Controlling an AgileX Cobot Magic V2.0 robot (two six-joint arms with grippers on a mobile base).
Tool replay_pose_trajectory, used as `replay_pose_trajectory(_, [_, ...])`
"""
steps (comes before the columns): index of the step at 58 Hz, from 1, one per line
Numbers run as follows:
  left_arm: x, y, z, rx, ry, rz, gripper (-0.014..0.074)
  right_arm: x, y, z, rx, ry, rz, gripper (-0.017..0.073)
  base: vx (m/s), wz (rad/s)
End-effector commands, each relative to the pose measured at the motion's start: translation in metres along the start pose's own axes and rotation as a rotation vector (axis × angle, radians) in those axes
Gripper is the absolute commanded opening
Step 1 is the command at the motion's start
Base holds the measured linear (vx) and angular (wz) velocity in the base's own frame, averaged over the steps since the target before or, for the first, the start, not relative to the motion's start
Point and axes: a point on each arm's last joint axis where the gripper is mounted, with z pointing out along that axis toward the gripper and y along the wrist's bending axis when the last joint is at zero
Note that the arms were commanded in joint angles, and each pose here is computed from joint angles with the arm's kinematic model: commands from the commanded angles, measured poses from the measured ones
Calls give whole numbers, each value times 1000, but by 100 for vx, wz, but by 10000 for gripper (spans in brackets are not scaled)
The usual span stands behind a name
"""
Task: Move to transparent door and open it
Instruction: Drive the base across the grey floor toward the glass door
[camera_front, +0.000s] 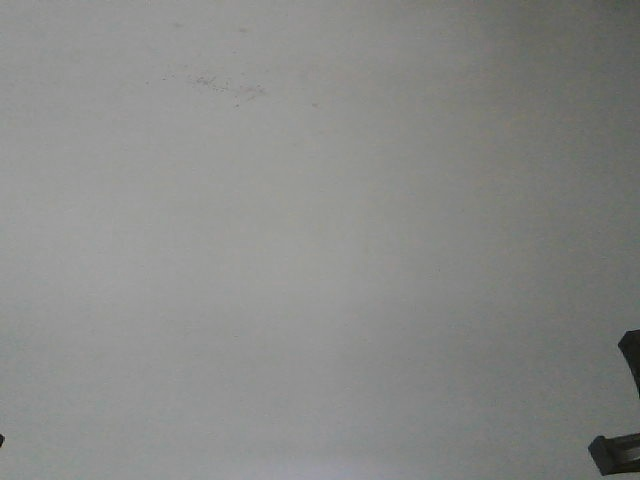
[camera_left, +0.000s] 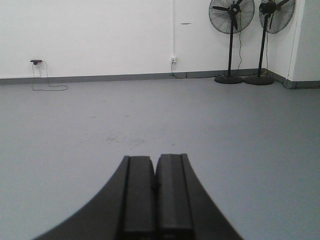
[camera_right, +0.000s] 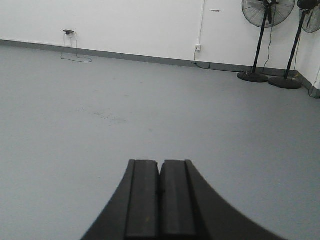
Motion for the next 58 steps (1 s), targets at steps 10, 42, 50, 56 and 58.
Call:
replay_pose_trajectory(10, [-4, 2, -1, -17, -81, -23, -6, -7, -1, -1, 13, -96, 1, -4, 0, 0])
replay_pose_trajectory(42, [-4, 2, -1, -17, -81, -23, -6, -7, -1, -1, 13, -96, 1, -4, 2, 2])
replay_pose_trajectory(50, [-4, 2, -1, -17, -81, -23, -6, -7, -1, -1, 13, -96, 1, -4, 14, 7])
replay_pose_trajectory(56, [-4, 2, -1, -17, -81, -23, -6, -7, -1, -1, 13, -96, 1, -4, 22, 12])
replay_pose_trajectory(58, [-4, 2, -1, -17, -81, -23, -6, -7, -1, -1, 13, -96, 1, -4, 26, 13])
